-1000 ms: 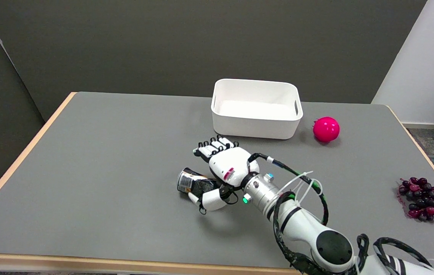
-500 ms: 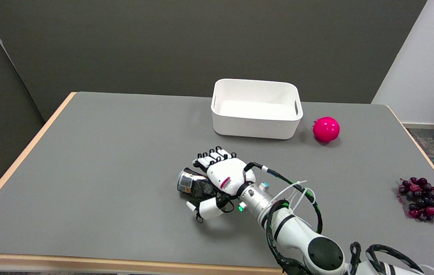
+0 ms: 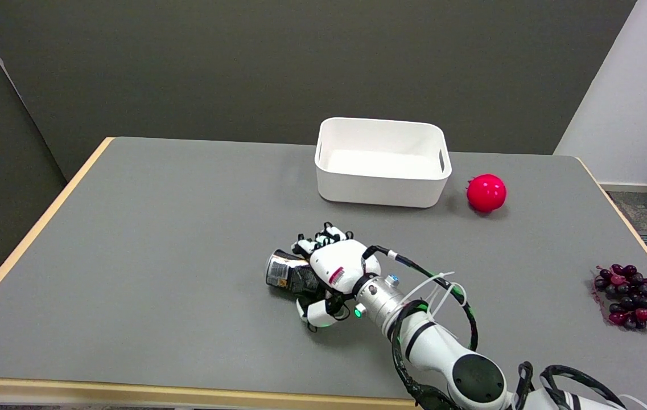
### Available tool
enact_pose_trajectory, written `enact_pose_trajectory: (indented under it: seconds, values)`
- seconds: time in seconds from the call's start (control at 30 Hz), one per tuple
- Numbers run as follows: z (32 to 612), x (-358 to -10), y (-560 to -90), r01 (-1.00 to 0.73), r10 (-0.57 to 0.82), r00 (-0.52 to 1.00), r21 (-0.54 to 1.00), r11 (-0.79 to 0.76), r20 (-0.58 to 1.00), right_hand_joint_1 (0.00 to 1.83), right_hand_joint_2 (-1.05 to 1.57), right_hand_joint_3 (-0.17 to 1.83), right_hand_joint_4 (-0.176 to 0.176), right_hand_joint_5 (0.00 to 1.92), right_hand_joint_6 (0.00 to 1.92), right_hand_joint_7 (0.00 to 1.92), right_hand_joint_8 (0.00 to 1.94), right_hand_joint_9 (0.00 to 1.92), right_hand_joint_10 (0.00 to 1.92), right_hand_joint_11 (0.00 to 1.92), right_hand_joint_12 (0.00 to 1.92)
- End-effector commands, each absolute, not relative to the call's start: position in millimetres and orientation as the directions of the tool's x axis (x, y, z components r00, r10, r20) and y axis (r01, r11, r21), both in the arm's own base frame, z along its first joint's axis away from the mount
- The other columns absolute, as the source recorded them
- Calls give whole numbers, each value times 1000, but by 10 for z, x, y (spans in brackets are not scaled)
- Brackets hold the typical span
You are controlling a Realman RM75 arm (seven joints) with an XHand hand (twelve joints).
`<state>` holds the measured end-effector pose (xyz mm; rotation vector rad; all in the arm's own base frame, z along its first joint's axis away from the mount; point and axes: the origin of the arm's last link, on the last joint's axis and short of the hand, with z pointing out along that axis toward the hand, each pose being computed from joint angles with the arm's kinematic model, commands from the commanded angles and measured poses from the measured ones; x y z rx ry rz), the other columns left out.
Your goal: Pick up the black can.
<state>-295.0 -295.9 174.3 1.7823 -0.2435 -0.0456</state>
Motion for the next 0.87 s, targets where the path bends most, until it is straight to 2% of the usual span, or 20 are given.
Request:
enact_pose_trajectory:
  seconds: [0.03, 0.07, 0.13, 0.17, 0.37, 0.7, 0.87]
  values:
    - [1714, -2798, -3041, 25, -53, 998, 969, -247, -39, 1199, 1202, 252, -176, 387, 1368, 715, 1603, 541, 1215, -1, 970]
    - [1717, -2785, -3048, 24, -50, 998, 969, -245, -37, 1139, 1280, 167, -176, 396, 1577, 724, 1653, 567, 1258, -1, 991]
    - [1276, -2352, -2749, -208, -22, 977, 913, -351, 214, 1146, 1259, 187, -176, 424, 1558, 736, 1643, 584, 1248, -1, 1023]
    - [1738, -2705, -3080, 12, -30, 999, 971, -239, -20, 1153, 1232, 221, -176, 449, 1549, 749, 1626, 586, 1266, -1, 1040]
    - [1815, -2309, -3228, 53, 105, 994, 973, -225, -30, 1167, 1180, 284, -176, 500, 1510, 778, 1601, 604, 1346, 4, 1123]
    - [2152, -1306, -3700, 64, 369, 929, 988, -144, -6, 1175, 1158, 308, -176, 524, 1476, 791, 1600, 645, 1376, 95, 1247]
    - [2539, -1083, -4020, 39, 400, 916, 999, -28, -25, 1182, 1125, 350, -176, 548, 1469, 812, 1567, 652, 1360, 137, 1278]
